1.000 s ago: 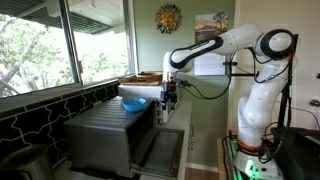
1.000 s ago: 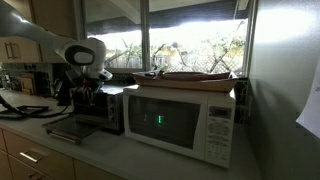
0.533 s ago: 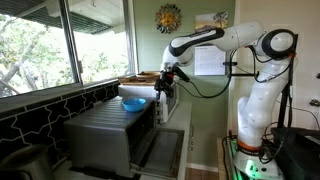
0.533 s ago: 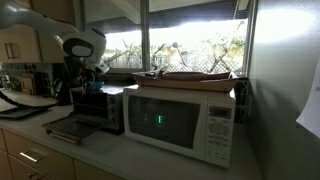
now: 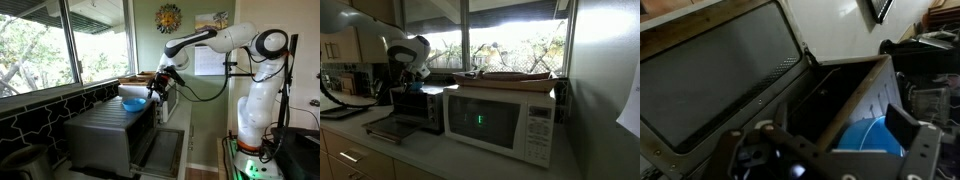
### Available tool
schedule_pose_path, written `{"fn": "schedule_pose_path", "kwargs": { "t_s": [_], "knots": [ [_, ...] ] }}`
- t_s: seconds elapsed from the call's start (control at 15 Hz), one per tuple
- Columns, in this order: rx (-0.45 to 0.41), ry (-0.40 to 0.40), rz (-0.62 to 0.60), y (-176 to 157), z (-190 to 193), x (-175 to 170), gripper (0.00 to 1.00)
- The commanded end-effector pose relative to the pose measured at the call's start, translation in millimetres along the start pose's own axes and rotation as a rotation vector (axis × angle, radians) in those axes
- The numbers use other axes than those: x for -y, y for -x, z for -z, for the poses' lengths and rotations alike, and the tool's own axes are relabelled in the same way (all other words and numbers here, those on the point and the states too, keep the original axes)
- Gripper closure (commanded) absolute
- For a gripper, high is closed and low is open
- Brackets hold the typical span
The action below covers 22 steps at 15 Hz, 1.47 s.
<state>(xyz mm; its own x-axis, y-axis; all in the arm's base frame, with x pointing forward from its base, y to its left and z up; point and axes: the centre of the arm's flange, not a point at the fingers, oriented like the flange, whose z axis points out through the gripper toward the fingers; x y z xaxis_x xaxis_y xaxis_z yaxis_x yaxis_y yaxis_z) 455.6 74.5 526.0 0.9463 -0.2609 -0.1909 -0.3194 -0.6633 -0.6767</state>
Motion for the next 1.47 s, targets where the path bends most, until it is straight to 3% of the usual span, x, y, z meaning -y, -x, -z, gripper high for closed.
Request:
{"fn": "schedule_pose_path", "kwargs": {
  "t_s": [0.0,0.4,0.47,0.53,0.6,0.73,0.8,0.87,0.93,1.0,1.07,1.4],
  "knots": [
    [-0.031,-0.124,-0.044,-19,-12,-2,0.00],
    [-0.114,-0.245,-0.086,-51,-8,-12,0.02],
    [-0.112,-0.257,-0.089,-54,-8,-13,0.10],
    [-0.105,-0.257,-0.094,-56,-8,-15,0.27],
    [-0.096,-0.256,-0.099,-56,-8,-15,0.28],
    [-0.082,-0.226,-0.080,-52,-4,-17,0.42],
    [-0.093,-0.176,-0.071,-51,-1,-17,0.16],
    [-0.093,-0.167,-0.062,-50,3,-17,0.12],
    [-0.098,-0.155,-0.054,-50,6,-16,0.38],
    [-0.101,-0.144,-0.046,-50,7,-14,0.55],
    [-0.101,-0.133,-0.038,-51,7,-14,0.55],
    [-0.098,-0.066,-0.016,-51,3,-13,0.95]
  ]
}}
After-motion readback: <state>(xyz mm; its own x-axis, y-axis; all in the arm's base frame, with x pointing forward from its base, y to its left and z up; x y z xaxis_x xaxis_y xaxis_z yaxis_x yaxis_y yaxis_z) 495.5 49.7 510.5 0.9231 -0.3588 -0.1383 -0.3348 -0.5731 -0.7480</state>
